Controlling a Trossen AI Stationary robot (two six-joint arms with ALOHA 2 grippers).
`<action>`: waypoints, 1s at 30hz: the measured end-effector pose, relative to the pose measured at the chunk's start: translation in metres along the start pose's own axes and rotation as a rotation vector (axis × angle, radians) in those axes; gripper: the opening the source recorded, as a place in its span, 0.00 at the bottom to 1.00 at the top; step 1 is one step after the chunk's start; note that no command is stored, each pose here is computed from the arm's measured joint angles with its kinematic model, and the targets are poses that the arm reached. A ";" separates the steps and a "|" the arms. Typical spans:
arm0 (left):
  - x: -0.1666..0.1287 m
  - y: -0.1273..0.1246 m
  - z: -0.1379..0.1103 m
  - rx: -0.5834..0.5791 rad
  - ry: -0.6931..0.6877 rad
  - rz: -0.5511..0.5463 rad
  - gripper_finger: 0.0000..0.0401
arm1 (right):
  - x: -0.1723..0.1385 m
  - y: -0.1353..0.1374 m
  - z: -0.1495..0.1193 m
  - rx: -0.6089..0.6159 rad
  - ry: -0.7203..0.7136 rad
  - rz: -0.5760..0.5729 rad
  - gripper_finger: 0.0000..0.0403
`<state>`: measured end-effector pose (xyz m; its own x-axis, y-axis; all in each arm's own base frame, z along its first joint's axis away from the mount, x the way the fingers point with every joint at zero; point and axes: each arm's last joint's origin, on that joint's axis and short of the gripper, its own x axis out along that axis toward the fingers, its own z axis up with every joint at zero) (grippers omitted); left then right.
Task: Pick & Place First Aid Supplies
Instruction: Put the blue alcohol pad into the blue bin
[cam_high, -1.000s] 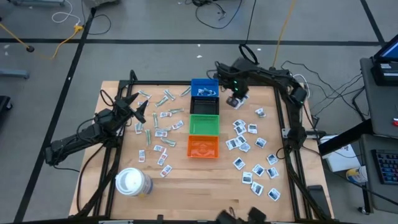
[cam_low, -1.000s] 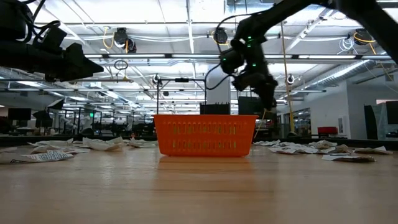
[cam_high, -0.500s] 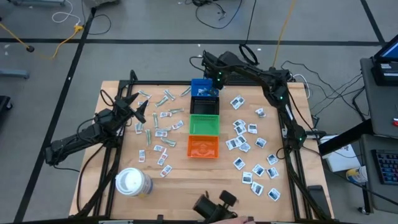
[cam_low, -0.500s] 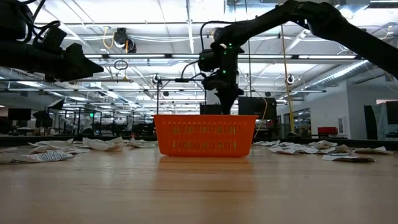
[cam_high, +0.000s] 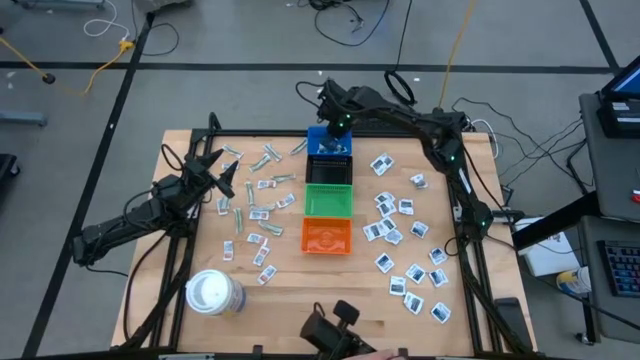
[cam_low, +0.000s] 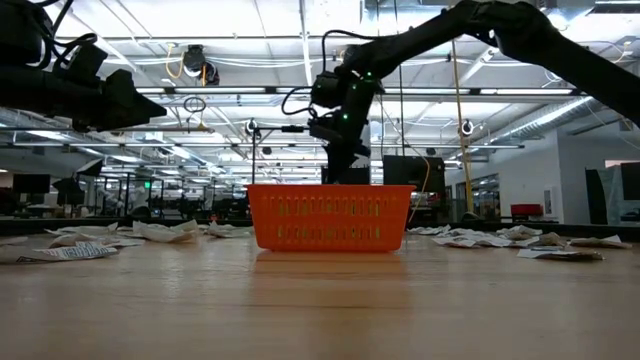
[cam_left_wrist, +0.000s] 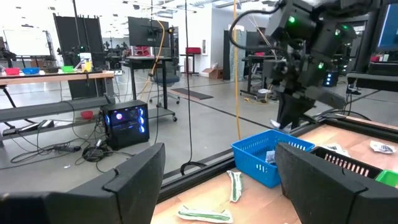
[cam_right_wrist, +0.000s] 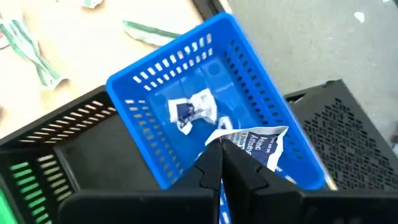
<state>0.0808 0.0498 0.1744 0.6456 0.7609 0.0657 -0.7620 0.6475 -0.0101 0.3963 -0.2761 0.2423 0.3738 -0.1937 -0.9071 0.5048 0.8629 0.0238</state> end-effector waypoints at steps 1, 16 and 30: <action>0.000 0.000 0.000 0.000 0.000 -0.001 0.76 | 0.003 0.001 -0.001 -0.002 0.003 0.001 0.00; 0.000 0.000 0.000 0.000 0.000 0.000 0.76 | 0.023 0.008 -0.009 0.009 0.002 0.002 0.27; 0.000 0.000 0.000 0.000 0.000 0.000 0.76 | -0.008 0.010 -0.023 0.113 0.137 0.000 0.45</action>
<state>0.0808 0.0498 0.1745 0.6457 0.7607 0.0659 -0.7619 0.6476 -0.0101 0.3799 -0.2554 0.2405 0.2683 -0.1217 -0.9556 0.5918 0.8036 0.0637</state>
